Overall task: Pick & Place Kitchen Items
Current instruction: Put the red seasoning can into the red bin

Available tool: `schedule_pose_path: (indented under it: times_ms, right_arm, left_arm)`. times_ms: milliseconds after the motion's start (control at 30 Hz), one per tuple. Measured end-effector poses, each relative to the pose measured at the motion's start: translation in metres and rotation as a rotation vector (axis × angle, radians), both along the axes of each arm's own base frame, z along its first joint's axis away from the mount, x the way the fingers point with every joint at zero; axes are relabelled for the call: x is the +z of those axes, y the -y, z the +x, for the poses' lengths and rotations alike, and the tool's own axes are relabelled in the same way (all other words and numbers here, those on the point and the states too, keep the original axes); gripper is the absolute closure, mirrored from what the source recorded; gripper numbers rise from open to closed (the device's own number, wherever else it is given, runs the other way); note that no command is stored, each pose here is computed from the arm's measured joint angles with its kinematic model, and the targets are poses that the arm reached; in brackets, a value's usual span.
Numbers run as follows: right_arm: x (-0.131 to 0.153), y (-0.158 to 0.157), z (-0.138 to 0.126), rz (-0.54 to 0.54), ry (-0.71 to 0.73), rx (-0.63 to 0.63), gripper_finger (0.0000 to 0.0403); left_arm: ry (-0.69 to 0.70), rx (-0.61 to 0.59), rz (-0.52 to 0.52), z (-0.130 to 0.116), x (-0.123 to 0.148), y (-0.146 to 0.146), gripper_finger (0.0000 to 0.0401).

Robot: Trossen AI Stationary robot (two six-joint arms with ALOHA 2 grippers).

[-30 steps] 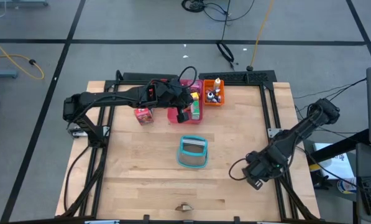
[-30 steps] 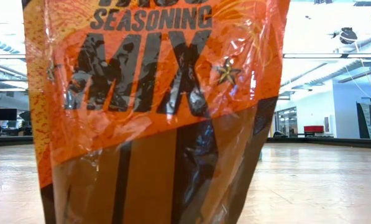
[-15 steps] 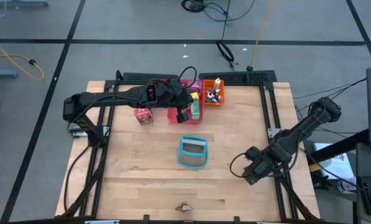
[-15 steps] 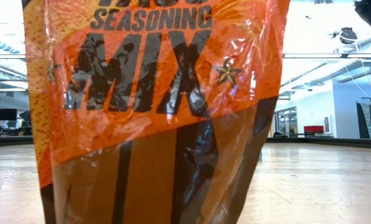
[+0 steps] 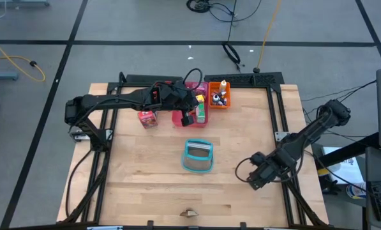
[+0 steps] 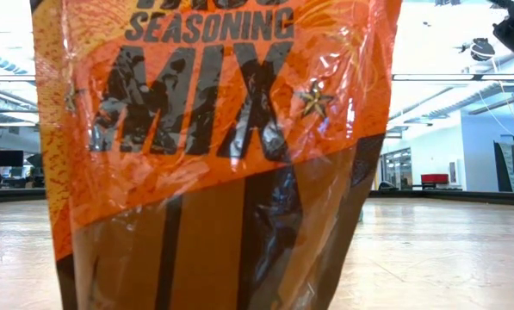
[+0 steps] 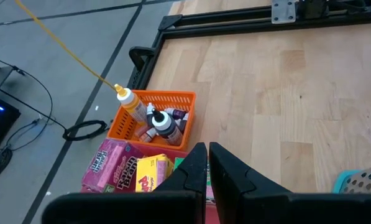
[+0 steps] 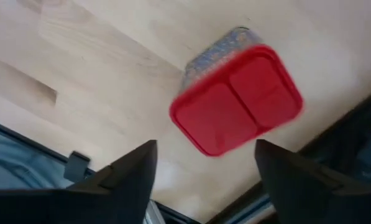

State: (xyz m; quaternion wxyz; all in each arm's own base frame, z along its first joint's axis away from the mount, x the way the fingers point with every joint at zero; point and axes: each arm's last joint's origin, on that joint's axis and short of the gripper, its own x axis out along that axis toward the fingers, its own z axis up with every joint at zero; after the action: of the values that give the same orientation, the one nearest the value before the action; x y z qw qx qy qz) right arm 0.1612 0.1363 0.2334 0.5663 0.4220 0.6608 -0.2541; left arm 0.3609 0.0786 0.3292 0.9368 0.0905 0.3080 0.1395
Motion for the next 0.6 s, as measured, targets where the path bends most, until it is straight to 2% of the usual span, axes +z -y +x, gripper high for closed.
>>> schedule_pose_path:
  times_ms: [100,200,300,600]
  right_arm:
    - [-0.007,-0.001,0.003,0.025,0.032,0.001,0.0111]
    - [-0.012,0.000,0.000,0.054,-0.010,-0.003,0.0097]
    - [-0.016,0.000,-0.003,0.078,-0.071,-0.020,0.0092]
    - [-0.018,0.005,0.005,0.099,-0.029,-0.037,0.0093]
  left_arm:
    - [0.000,0.000,0.000,0.000,0.000,0.000,0.0380]
    - [-0.004,0.000,0.000,0.000,0.000,0.000,0.0380]
    - [-0.008,-0.001,0.000,0.000,-0.001,0.000,0.0380]
    - [-0.009,-0.004,0.004,0.000,-0.001,0.000,0.0380]
